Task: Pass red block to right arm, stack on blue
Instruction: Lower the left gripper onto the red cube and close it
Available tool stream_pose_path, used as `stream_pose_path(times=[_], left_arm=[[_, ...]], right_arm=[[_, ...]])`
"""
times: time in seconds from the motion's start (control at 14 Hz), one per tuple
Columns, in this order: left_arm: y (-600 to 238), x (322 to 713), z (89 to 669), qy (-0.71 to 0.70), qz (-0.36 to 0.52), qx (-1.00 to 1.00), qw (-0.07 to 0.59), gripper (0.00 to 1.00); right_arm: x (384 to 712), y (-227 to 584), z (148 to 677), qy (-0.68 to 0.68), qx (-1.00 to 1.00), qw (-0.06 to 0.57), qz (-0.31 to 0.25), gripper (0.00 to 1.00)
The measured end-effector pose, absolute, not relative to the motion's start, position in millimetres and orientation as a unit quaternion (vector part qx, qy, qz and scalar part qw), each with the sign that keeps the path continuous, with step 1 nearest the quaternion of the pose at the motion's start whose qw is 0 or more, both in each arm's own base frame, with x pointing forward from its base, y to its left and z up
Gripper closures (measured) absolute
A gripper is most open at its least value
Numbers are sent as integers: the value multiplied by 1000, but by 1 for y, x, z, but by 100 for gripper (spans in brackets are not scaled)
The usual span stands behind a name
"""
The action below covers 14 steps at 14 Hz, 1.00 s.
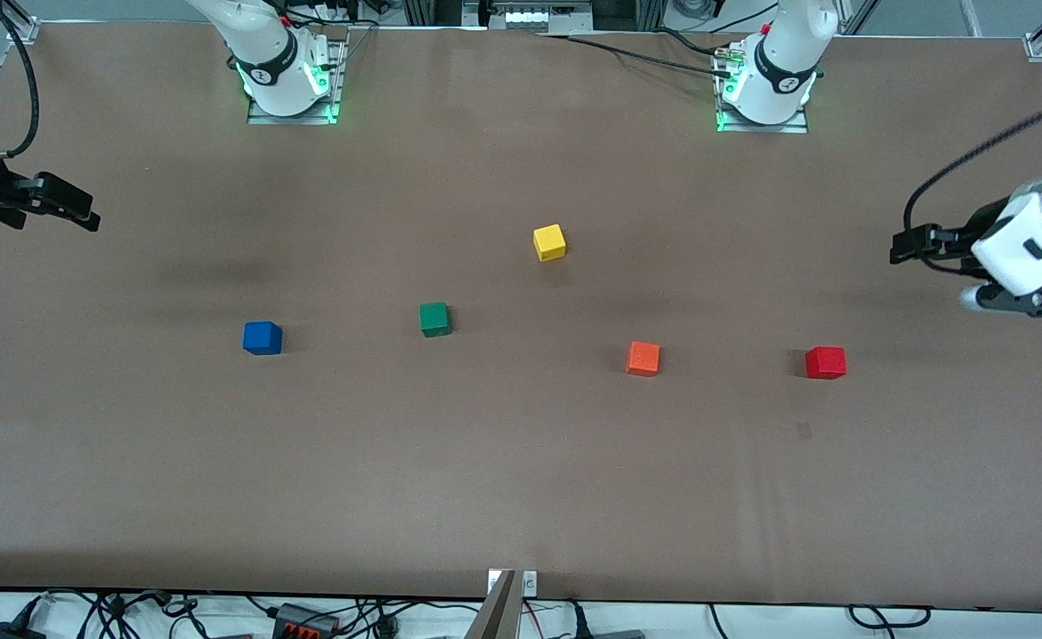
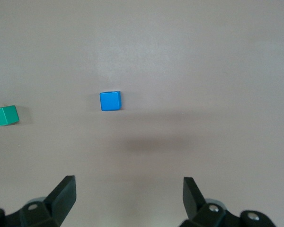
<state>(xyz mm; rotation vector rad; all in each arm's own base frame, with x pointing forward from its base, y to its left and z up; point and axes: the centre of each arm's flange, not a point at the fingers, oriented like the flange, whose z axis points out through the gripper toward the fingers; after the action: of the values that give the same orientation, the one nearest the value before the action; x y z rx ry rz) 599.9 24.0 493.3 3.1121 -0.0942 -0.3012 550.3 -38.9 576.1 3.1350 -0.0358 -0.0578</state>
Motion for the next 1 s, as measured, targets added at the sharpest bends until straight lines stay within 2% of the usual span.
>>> stream_pose_path(times=[0.29,0.57,1.0], left_arm=[[36,624,404,-23,-52,998,4,0],[32,620,317,-28,10,1000,0,0],[32,613,244,-37,22,999,-2,0]], right_arm=[[550,-39,575,-11,1000,3,-20,0],[550,-39,575,-11,1000,3,-20,0],[550,-39,574,-11,1000,3,-20,0]])
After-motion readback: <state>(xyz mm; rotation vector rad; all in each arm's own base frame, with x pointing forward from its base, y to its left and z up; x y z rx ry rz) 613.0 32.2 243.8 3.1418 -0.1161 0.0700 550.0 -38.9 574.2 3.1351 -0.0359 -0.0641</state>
